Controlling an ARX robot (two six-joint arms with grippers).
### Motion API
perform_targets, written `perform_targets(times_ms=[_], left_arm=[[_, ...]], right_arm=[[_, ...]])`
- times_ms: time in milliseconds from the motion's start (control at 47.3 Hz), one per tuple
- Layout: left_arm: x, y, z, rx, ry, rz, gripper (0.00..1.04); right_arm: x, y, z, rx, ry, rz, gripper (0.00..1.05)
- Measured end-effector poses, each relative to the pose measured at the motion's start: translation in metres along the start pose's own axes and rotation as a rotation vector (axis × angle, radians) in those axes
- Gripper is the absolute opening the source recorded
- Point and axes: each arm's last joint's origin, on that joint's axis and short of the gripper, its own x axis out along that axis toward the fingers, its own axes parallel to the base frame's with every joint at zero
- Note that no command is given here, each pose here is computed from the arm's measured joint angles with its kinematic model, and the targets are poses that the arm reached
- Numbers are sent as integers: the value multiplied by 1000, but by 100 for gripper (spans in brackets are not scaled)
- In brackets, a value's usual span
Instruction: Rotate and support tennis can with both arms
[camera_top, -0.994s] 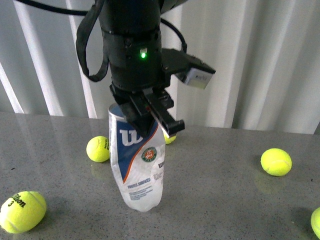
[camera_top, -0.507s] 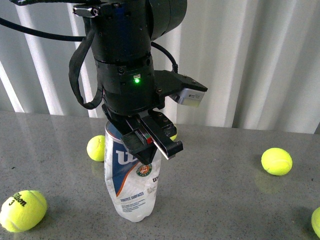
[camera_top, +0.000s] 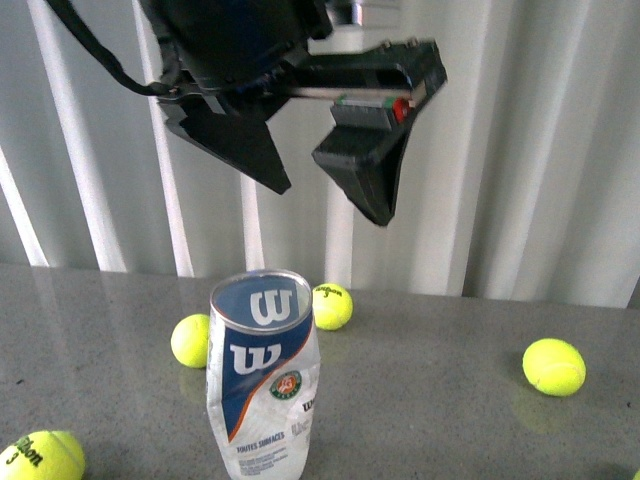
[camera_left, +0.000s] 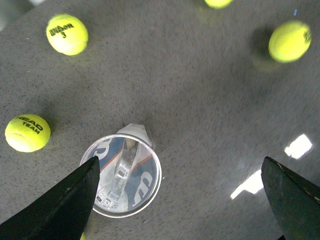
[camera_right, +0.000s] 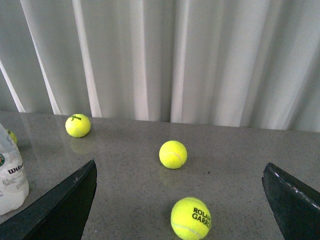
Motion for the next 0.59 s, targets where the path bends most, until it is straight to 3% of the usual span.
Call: perform_targets(times_ms=[190, 381, 486, 529, 592], left_arm=[[-35, 8, -20, -349, -215, 137, 98], [-44, 9, -28, -535, -260, 154, 98], [-34, 12, -45, -438, -535, 459, 83], [-35, 12, -63, -408, -669, 566, 74], [-43, 14, -96, -385, -826, 629, 59]], right_arm=[[0, 0, 0, 0, 0, 0, 98], [0, 0, 0, 0, 0, 0, 98], [0, 0, 0, 0, 0, 0, 98], [0, 0, 0, 0, 0, 0, 98], [0, 0, 0, 0, 0, -3, 98]])
